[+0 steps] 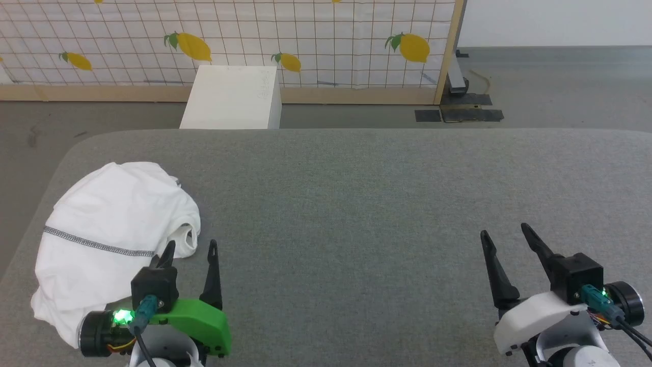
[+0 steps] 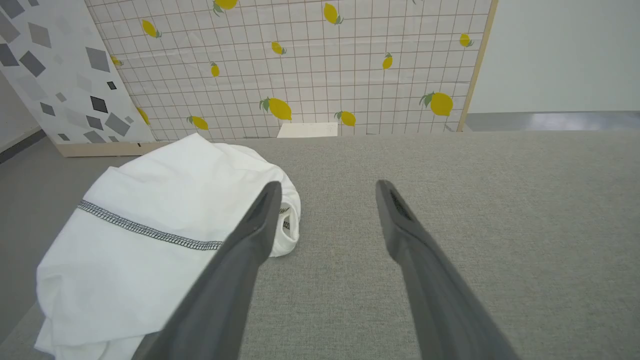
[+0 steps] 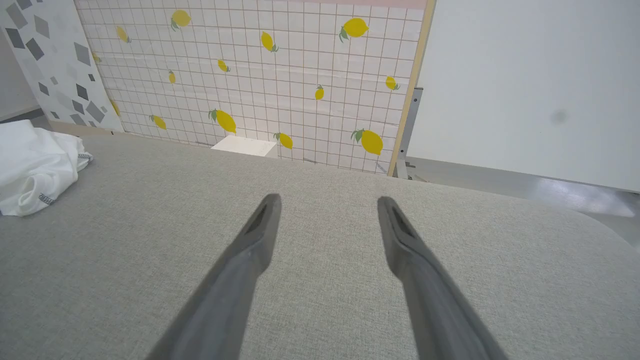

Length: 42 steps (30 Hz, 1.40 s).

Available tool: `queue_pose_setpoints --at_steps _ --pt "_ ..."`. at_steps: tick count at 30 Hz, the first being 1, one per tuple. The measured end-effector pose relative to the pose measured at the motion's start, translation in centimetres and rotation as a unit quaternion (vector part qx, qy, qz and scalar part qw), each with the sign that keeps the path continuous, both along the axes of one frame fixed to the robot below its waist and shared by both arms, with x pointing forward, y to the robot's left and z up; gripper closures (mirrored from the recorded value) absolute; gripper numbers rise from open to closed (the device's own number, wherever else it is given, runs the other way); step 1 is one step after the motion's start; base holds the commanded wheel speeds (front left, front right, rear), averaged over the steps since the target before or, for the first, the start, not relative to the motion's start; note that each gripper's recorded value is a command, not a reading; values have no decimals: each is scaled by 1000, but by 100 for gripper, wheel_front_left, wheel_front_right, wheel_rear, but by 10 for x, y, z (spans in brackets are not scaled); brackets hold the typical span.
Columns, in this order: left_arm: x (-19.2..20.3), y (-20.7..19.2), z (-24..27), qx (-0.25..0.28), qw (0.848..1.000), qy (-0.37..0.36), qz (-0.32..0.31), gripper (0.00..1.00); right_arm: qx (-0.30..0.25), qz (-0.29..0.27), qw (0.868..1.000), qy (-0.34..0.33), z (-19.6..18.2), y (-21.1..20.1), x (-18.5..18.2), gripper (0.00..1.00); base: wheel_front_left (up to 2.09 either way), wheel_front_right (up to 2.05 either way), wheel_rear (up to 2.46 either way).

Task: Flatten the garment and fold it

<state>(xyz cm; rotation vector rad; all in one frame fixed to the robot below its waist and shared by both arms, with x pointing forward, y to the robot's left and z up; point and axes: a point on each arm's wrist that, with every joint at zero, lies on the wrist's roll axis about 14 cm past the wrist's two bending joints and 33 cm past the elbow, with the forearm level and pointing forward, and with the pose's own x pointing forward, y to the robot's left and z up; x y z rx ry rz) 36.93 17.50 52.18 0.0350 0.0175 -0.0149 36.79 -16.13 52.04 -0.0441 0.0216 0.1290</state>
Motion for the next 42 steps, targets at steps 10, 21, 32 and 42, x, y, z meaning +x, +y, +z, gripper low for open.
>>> queue_pose_setpoints --at_steps 10,21,32,42 --pt "-4 2 -3 -5 1000 0 4 0 2 9 1000 -5 1 6 3 0 0 0 0" --pt "-17 25 -4 -11 999 -5 43 0 8 43 999 -9 2 29 14 0 0 0 0" --pt "-36 55 -2 -13 995 -15 95 0 15 87 996 -14 2 60 24 0 -3 -3 -3" --pt "-49 71 -2 -23 991 -23 127 0 17 116 993 -16 2 80 30 0 -3 -3 -3"
